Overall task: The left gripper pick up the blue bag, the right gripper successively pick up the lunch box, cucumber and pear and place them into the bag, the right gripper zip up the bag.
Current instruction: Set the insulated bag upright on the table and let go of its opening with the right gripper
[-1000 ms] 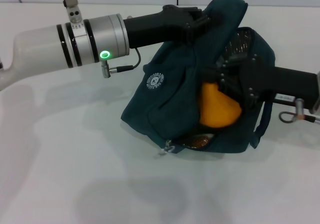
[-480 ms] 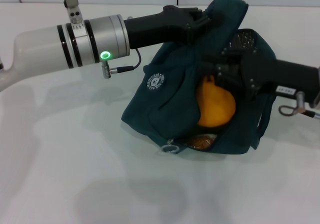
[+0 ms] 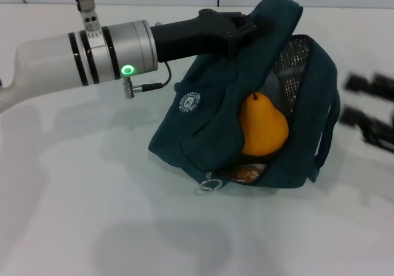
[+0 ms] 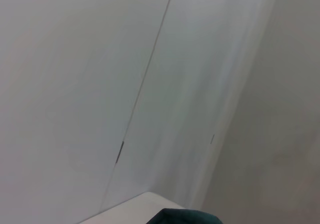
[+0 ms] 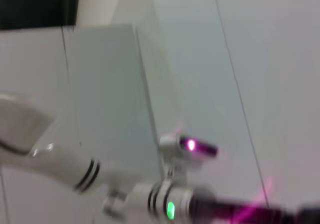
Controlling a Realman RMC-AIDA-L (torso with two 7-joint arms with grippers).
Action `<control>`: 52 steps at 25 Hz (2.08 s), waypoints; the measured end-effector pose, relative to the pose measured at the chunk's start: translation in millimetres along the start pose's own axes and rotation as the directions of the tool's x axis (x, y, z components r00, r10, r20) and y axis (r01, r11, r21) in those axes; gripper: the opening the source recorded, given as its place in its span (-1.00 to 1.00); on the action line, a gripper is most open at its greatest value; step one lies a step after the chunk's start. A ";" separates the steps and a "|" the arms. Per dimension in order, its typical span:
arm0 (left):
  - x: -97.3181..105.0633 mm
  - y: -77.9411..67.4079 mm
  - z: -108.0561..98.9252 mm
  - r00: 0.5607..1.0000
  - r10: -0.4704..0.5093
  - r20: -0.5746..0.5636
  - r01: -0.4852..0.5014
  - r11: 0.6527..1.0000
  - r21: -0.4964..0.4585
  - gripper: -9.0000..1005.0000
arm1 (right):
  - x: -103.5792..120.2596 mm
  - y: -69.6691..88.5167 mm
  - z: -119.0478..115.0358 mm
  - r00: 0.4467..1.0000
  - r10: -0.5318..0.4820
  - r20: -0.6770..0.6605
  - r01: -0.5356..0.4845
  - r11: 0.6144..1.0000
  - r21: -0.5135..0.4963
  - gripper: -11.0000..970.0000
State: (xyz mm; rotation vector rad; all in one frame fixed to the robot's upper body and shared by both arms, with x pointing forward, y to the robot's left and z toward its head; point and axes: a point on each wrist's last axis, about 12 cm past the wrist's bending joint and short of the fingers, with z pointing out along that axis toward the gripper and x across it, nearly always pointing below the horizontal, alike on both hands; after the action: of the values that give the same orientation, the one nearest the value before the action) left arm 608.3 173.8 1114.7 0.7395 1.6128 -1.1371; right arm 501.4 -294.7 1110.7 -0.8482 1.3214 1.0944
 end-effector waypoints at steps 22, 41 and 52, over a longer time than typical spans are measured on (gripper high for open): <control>-0.3 -1.2 2.6 1.000 0.008 -0.007 -0.008 1.000 0.009 -0.77 | 39.8 -2.9 7.5 0.913 0.122 -0.389 -0.144 0.989 -0.029 0.03; -0.9 -0.9 2.7 1.000 0.010 -0.003 -0.010 1.000 0.008 -0.77 | 46.3 -8.4 17.6 0.887 0.105 -0.450 -0.126 0.992 -0.018 -0.20; 0.2 -1.0 1.3 1.000 0.008 0.000 -0.008 1.000 0.006 -0.77 | 40.7 -8.0 3.8 0.937 0.053 -0.345 -0.035 0.998 0.059 -0.76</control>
State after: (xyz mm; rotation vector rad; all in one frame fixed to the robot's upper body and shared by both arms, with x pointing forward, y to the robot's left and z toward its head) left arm 607.9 172.3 1114.8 0.7494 1.6058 -1.1368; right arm 507.1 -288.2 1070.0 -1.0091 1.6607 0.9684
